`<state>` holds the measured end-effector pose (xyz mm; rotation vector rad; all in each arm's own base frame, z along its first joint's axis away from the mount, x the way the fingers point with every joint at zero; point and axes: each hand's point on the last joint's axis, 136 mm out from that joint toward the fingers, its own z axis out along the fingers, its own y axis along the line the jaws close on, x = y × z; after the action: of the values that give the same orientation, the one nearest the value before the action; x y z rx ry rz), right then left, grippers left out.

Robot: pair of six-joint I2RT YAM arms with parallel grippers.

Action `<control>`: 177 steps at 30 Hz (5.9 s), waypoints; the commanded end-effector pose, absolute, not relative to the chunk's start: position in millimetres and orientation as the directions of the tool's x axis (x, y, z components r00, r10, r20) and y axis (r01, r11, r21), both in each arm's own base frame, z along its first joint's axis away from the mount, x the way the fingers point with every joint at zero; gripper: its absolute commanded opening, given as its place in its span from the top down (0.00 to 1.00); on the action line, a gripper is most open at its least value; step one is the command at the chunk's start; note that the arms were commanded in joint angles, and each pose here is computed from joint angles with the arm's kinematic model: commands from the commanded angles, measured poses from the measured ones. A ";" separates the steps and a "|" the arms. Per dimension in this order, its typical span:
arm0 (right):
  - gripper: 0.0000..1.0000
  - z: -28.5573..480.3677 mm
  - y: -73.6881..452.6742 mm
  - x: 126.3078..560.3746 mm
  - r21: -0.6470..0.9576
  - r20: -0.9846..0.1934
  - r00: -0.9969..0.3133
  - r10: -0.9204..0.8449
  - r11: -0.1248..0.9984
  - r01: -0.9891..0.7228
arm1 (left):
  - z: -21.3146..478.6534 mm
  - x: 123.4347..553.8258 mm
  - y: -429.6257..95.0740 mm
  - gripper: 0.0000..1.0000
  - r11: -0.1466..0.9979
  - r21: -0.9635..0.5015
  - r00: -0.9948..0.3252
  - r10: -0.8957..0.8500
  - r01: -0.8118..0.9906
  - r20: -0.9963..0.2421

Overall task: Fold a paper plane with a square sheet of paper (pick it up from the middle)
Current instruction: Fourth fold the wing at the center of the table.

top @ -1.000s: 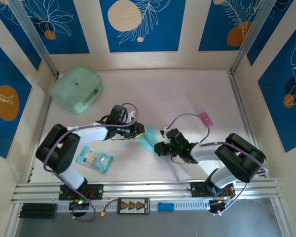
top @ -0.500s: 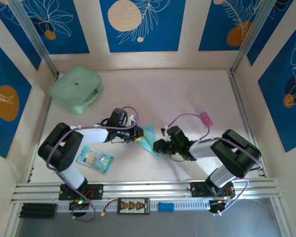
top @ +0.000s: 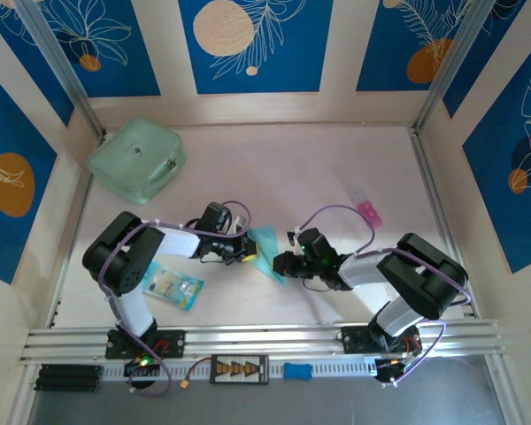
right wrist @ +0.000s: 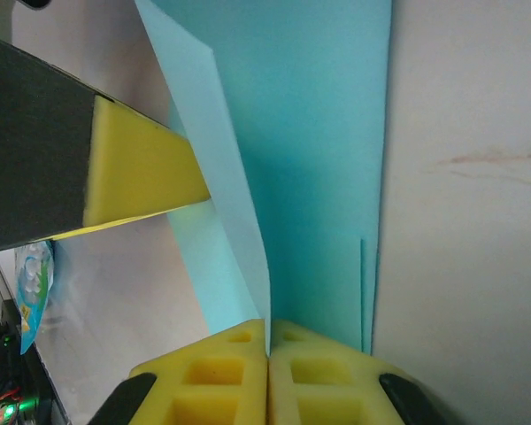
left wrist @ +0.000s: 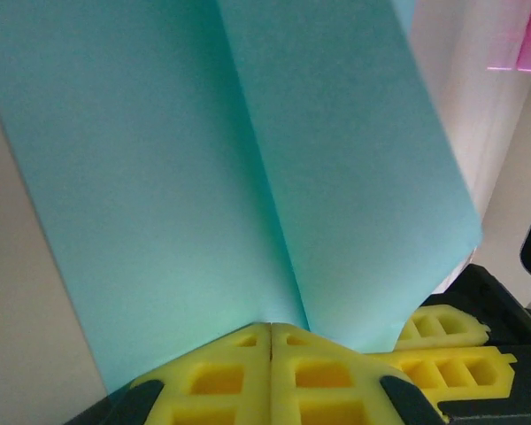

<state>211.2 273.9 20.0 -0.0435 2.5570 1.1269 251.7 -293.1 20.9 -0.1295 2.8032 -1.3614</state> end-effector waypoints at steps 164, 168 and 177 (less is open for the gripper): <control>0.85 -9.5 240.9 162.2 0.721 -0.048 -0.983 0.178 0.687 0.089 | 3.5 270.4 -327.4 0.93 0.625 -0.780 -0.999 -0.045 -0.015 -0.016; 0.88 -13.3 235.0 155.8 0.704 -0.040 -0.984 0.172 0.704 0.095 | 1.7 270.3 -326.6 0.93 0.627 -0.779 -0.999 -0.048 -0.020 -0.014; 0.88 -19.1 236.8 150.5 0.704 -0.006 -0.987 0.161 0.702 0.110 | 2.3 269.5 -326.8 0.93 0.623 -0.782 -0.999 -0.050 -0.021 -0.013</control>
<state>184.9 255.2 16.4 0.1745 2.6339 1.2614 276.8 -333.2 23.4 -0.0252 2.7246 -1.4159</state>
